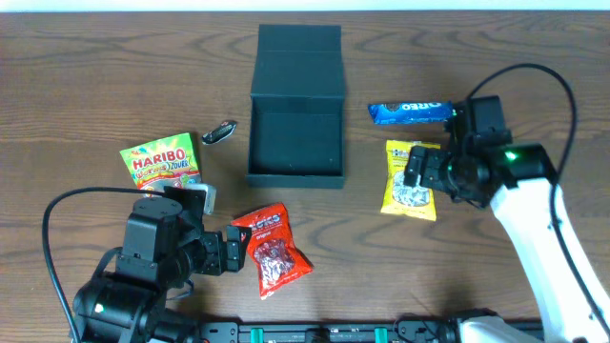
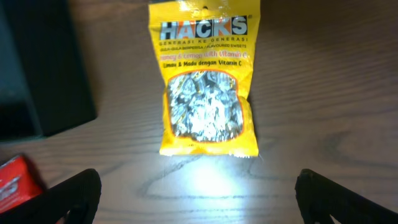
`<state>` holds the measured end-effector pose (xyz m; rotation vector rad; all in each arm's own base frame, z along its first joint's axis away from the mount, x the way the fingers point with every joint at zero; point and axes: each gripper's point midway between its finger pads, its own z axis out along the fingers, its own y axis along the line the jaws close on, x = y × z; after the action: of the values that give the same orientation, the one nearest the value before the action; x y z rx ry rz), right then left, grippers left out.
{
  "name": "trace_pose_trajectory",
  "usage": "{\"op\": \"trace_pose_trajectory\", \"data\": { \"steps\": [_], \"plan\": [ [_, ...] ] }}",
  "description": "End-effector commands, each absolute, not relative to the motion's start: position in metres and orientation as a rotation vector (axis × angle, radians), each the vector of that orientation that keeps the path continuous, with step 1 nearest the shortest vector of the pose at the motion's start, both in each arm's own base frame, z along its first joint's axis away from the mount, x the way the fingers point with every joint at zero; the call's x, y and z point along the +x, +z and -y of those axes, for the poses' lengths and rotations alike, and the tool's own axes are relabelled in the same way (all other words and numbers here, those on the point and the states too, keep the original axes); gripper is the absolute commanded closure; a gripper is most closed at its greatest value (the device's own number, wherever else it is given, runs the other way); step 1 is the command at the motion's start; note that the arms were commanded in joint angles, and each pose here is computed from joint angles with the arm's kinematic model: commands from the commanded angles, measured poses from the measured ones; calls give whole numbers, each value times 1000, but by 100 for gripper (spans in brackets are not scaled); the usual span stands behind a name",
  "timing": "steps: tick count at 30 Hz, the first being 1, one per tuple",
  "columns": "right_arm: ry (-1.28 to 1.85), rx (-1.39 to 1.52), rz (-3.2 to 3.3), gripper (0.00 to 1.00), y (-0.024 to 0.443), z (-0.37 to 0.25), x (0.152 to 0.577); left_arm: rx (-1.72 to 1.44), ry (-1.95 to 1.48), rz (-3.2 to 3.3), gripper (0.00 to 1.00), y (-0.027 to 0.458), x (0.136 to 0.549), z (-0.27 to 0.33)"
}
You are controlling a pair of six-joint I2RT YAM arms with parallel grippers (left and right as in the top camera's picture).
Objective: Pack container
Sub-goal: 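Move the right gripper to the yellow Hacks bag and grasp it, then lift the yellow bag with the right gripper and carry it over the box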
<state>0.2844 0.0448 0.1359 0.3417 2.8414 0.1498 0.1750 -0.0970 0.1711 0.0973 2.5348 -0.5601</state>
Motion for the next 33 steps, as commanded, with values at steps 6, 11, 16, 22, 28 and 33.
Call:
{"op": "trace_pose_trajectory", "data": {
  "steps": [6, 11, 16, 22, 28, 33],
  "plan": [
    [48, 275, -2955, 1, 91, -31, 304, 116, -542, -2543, 5, 173, 172, 95],
    [41, 234, -3013, 1, 57, -33, 316, 115, -541, -2545, 5, 173, 172, 95],
    [36, 217, -3044, 1, 35, -34, 322, 116, -541, -2545, 5, 173, 172, 95],
    [29, 219, -3072, 1, 13, -35, 327, 130, -536, -2543, 5, 172, 172, 95],
    [27, 221, -3083, 1, 1, -35, 330, 130, -535, -2543, 5, 173, 172, 95],
    [27, 220, -3081, 10, 0, -35, 330, 130, -535, -2543, 5, 173, 172, 95]
  ]
}}
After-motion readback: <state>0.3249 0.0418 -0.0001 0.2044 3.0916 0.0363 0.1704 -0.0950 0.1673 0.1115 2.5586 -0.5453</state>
